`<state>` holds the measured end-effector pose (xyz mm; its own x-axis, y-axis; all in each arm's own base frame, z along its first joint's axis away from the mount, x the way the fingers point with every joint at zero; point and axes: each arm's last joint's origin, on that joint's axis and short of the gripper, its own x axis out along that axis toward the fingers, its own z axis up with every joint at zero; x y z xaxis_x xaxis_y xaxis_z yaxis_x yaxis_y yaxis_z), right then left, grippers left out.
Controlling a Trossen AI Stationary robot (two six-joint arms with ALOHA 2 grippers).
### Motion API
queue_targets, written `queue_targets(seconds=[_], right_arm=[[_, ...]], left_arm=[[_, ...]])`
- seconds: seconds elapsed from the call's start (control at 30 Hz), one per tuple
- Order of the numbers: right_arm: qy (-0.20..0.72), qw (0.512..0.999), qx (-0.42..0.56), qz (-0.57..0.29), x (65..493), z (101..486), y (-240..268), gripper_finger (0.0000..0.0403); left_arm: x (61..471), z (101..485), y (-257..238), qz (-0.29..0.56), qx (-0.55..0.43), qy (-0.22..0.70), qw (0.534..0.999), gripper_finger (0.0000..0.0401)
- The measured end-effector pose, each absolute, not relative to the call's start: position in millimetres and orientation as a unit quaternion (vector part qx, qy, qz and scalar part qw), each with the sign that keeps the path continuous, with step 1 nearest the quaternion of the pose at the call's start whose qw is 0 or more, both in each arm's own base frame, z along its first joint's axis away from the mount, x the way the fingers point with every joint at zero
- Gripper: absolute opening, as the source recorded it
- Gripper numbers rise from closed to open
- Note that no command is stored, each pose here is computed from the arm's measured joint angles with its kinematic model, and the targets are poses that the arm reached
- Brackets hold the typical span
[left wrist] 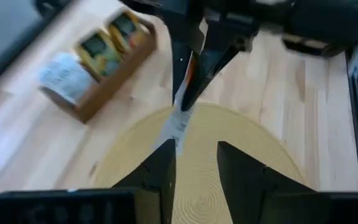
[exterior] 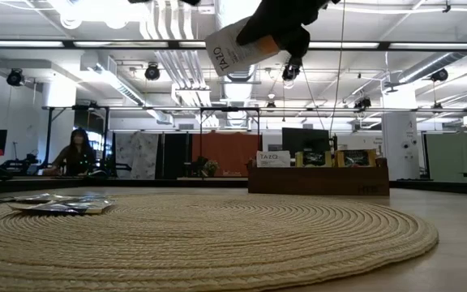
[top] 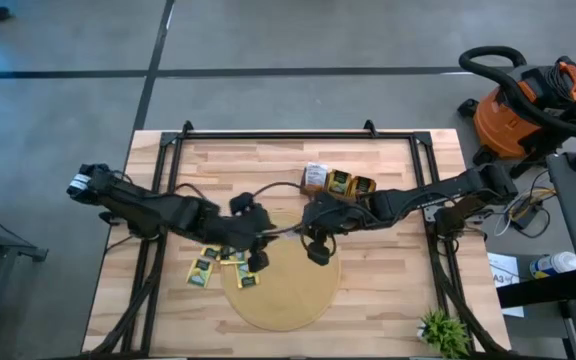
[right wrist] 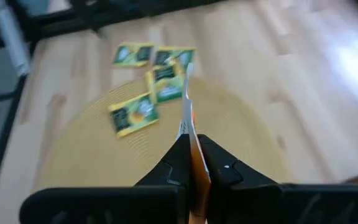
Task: Pick & Place Tea
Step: Put the orange tea bag into the left section of the wooden organizer
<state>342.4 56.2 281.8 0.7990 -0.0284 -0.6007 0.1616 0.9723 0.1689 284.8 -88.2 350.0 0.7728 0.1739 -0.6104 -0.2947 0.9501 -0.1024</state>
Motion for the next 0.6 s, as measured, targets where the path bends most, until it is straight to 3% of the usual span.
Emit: queue_targets(seconds=[0.17,0.4,0.6], right_arm=[[0.249,0.958,0.106,-0.094,337,302,53,0.0013],[0.052,0.981,0.155,-0.107,337,350,50,0.0013],[-0.098,0.963,0.237,-0.081,341,374,49,0.0013]], left_arm=[[250,358,-94,0.204,-0.112,0.256,0.938,0.0112],[214,343,-97,0.308,-0.181,0.105,0.928,0.0112],[212,332,-101,0.317,-0.239,-0.063,0.916,0.0112]])
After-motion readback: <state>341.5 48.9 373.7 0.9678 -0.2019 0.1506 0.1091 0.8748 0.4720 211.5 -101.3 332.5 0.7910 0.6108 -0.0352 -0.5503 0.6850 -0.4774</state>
